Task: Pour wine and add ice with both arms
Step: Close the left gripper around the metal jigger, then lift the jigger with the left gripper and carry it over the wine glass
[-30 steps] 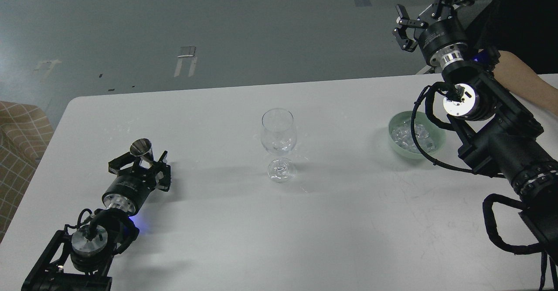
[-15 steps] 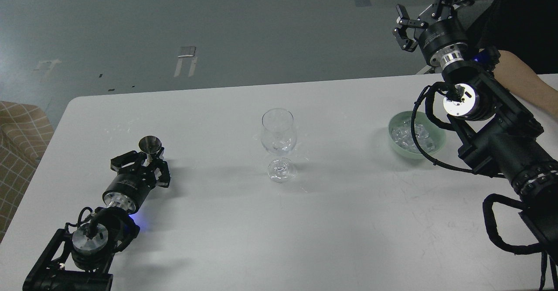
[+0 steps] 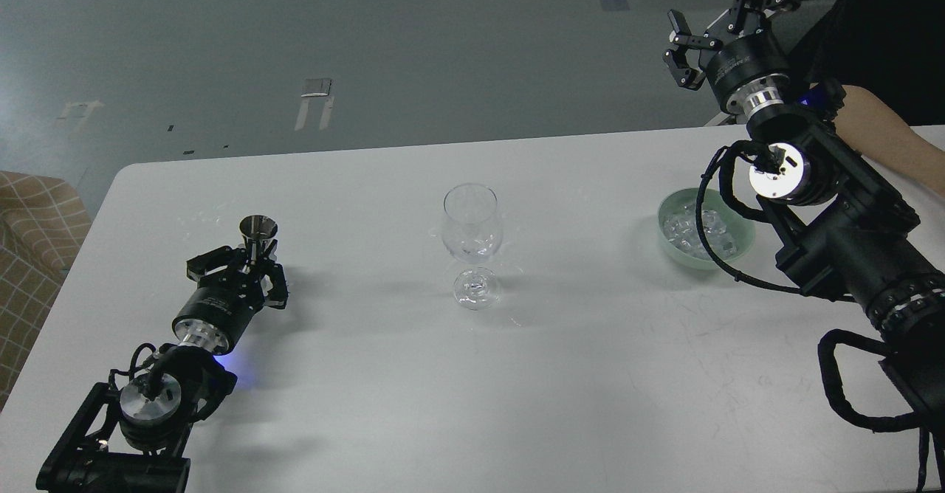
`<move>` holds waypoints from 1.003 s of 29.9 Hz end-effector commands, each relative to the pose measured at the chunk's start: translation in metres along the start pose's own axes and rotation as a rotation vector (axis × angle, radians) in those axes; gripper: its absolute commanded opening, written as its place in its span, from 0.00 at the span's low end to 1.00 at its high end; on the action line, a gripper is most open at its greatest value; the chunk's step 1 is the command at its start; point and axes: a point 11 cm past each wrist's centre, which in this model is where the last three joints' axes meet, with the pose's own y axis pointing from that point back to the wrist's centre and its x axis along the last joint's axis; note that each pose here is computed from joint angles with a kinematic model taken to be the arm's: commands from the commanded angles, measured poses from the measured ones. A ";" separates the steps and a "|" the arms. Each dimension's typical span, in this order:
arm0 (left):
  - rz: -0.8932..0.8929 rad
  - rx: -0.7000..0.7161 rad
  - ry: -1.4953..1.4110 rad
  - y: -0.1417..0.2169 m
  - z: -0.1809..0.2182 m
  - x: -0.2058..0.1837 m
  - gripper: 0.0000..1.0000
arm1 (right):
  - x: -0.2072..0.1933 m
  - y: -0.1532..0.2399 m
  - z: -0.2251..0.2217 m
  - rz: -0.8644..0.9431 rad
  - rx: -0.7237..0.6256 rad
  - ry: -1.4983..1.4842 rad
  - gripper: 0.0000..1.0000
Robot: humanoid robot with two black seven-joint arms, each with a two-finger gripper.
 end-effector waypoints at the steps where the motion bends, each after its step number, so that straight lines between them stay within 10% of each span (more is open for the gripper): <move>1: -0.023 -0.002 -0.003 -0.003 0.001 -0.009 0.10 | -0.001 -0.001 0.000 -0.002 0.001 0.000 1.00; 30: -0.190 0.156 -0.198 -0.007 -0.036 -0.126 0.03 | 0.003 0.000 -0.004 0.003 0.004 0.007 1.00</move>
